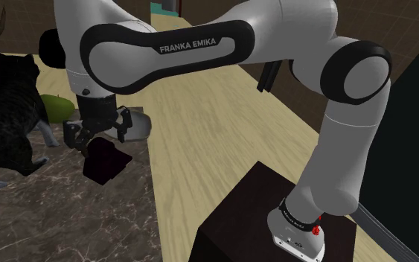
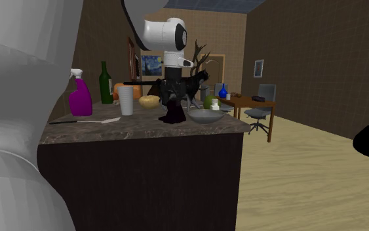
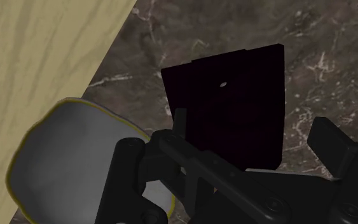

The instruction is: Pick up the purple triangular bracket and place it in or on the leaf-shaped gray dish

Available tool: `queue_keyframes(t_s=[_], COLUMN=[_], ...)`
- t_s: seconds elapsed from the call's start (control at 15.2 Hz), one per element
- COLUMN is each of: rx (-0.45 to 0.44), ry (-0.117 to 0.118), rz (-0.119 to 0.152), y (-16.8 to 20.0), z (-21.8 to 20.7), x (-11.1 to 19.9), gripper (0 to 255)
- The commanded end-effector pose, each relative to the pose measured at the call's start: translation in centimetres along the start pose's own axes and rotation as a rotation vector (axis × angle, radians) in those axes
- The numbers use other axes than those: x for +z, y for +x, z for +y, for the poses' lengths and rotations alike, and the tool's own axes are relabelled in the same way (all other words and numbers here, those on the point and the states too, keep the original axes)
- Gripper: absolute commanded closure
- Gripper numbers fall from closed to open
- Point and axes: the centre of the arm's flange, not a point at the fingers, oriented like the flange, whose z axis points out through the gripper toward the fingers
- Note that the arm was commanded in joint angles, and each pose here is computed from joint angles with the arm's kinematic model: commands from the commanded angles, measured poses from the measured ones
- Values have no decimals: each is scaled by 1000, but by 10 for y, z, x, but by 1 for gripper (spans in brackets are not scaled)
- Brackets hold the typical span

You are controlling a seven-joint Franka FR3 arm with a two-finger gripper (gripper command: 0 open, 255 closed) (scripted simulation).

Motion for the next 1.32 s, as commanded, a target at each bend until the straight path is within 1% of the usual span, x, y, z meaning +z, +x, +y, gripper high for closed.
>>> queue_keyframes(t_s=[0.0,0.13,0.2,0.79,1.25], rx=[0,0,0,0,0], ry=[0,0,0,0,0], rz=[0,0,0,0,0], y=[0,0,0,0,-1], z=[0,0,0,0,-3], x=[0,0,0,0,-37], gripper=[0,0,255,255,255])
